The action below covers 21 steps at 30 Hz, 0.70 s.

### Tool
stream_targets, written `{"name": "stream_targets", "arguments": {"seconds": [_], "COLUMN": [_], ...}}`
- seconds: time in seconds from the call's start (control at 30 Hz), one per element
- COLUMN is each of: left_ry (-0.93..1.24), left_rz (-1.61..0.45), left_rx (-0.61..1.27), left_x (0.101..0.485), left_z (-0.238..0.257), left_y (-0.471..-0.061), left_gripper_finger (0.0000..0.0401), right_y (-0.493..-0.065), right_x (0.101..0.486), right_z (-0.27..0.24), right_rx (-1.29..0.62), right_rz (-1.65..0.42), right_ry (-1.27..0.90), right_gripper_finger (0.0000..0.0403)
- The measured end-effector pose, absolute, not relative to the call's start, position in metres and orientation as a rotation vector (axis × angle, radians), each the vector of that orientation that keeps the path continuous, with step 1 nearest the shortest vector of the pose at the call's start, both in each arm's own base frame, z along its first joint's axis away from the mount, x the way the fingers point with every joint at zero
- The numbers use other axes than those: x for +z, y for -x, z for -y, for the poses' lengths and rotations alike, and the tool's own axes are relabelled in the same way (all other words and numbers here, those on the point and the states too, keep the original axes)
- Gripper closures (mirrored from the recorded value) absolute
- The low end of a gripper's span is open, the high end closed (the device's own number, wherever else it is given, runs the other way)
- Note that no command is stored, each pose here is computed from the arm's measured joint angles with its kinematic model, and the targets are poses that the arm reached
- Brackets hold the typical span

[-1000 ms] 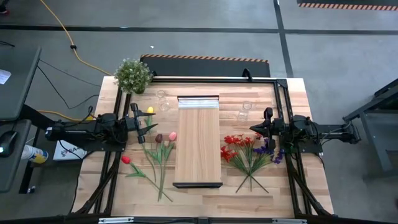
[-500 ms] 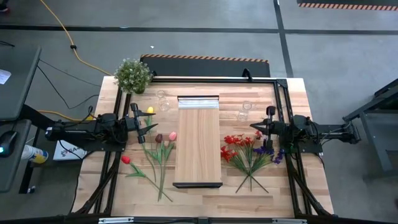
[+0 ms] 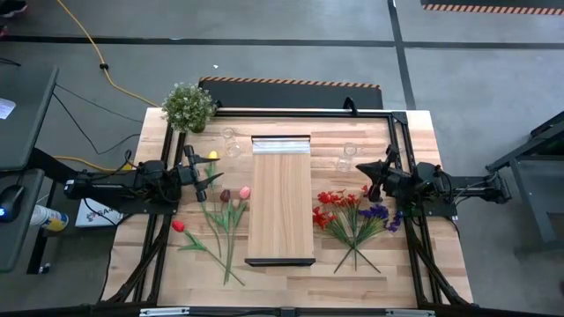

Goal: Pick and place flowers into a vace then onto a shelf
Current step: Put the yellow tulip into the left transparent vase

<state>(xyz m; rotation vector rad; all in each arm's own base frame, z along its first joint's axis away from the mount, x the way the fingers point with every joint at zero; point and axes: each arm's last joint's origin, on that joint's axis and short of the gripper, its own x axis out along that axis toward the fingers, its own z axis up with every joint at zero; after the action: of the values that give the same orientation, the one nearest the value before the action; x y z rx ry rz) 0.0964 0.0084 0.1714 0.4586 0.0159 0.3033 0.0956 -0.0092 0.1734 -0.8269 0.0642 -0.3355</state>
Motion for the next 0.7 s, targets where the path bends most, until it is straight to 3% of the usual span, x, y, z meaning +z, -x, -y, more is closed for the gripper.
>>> {"name": "stream_targets", "arguments": {"seconds": [0.43, 0.7], "left_ry": [-0.450, -0.375], "left_rz": [0.009, 0.435], "left_rx": [0.290, 0.142], "left_x": [0.173, 0.215], "left_z": [-0.008, -0.002], "left_y": [-0.096, -0.086], "left_gripper_finger": [0.0153, 0.0153], "right_y": [-0.095, -0.093], "right_x": [0.175, 0.193], "right_z": [0.010, 0.007], "right_rx": [-0.355, -0.368], "right_rz": [-0.081, 0.147], "right_ry": [0.963, 0.904], "right_gripper_finger": [0.0402, 0.0402]}}
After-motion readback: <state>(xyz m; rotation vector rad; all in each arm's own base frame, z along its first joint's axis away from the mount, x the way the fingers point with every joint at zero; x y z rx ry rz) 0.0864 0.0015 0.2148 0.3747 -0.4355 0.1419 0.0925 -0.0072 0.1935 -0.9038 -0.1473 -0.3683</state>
